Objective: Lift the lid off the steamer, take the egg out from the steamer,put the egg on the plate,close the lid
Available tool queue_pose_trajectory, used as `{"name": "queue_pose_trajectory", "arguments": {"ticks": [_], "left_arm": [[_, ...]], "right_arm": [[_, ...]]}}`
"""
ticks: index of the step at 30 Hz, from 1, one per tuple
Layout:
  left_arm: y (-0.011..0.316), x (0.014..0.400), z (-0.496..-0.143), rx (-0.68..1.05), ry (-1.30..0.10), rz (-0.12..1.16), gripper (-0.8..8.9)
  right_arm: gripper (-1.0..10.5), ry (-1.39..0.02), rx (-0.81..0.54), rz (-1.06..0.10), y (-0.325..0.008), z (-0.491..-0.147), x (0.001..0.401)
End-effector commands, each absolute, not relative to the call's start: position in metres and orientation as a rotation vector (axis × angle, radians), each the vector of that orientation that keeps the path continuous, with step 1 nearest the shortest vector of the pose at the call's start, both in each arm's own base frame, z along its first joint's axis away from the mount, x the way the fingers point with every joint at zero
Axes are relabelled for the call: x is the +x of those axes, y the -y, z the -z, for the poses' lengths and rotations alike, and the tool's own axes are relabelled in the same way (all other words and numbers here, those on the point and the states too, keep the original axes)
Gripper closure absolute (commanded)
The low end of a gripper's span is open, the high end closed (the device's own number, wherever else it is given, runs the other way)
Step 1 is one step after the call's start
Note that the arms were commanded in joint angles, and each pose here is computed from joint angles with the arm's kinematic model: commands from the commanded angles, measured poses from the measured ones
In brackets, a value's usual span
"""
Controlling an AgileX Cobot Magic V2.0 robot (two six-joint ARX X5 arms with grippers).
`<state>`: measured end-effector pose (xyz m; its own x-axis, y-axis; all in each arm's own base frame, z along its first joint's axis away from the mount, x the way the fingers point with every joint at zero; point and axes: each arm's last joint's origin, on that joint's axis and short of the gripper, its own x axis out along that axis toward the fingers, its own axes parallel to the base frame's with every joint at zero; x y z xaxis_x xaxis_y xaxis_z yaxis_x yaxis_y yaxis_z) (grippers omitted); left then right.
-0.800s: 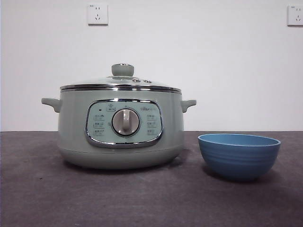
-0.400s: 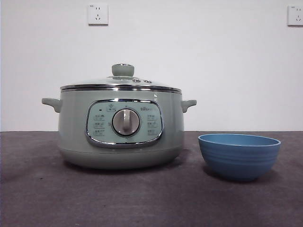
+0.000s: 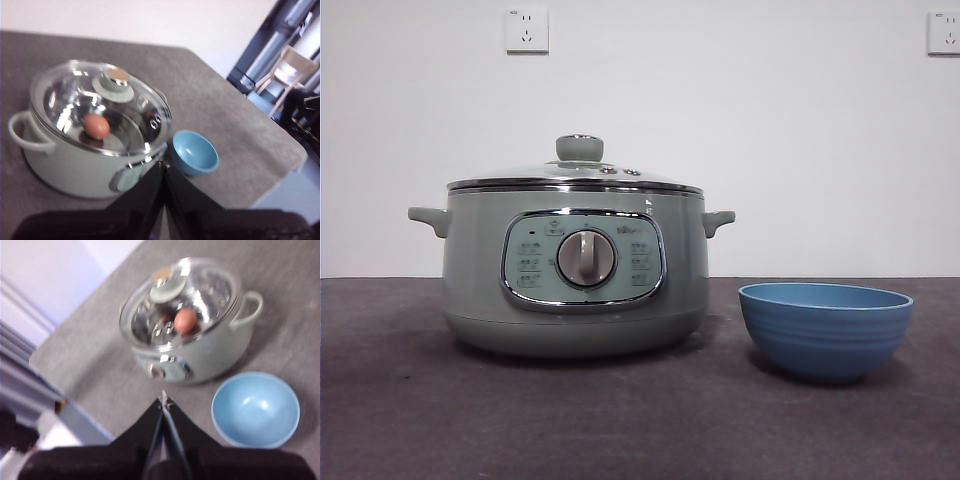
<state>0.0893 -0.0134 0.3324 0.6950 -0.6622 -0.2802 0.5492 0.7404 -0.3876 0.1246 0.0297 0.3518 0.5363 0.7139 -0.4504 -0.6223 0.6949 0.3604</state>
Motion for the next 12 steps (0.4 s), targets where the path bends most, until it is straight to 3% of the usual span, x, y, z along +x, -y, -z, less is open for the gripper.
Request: {"name": "queue_pose_trajectory", "arguments": {"ticks": [1, 9, 11, 12], "left_arm": [[0.0136, 0.0892, -0.3344, -0.238, -0.449, 0.711, 8.21], [0.0136, 0.0891, -0.3340, -0.227, -0.481, 0.715, 7.87], [0.0136, 0.0891, -0.3339, -0.233, -0.484, 0.714, 6.27], [0.0136, 0.0891, -0.3340, -0.234, -0.484, 0.713, 4.96]], "right_arm": [[9.6, -0.665, 0.092, -0.843, -0.0312, -0.3509, 0.1255], [9.3, -0.711, 0.094, -0.850, -0.0323, -0.3472, 0.1285], [8.5, -0.712, 0.095, -0.850, -0.0323, -0.3472, 0.1285], [7.6, -0.712, 0.096, -0.850, -0.0323, -0.3472, 0.1285]]}}
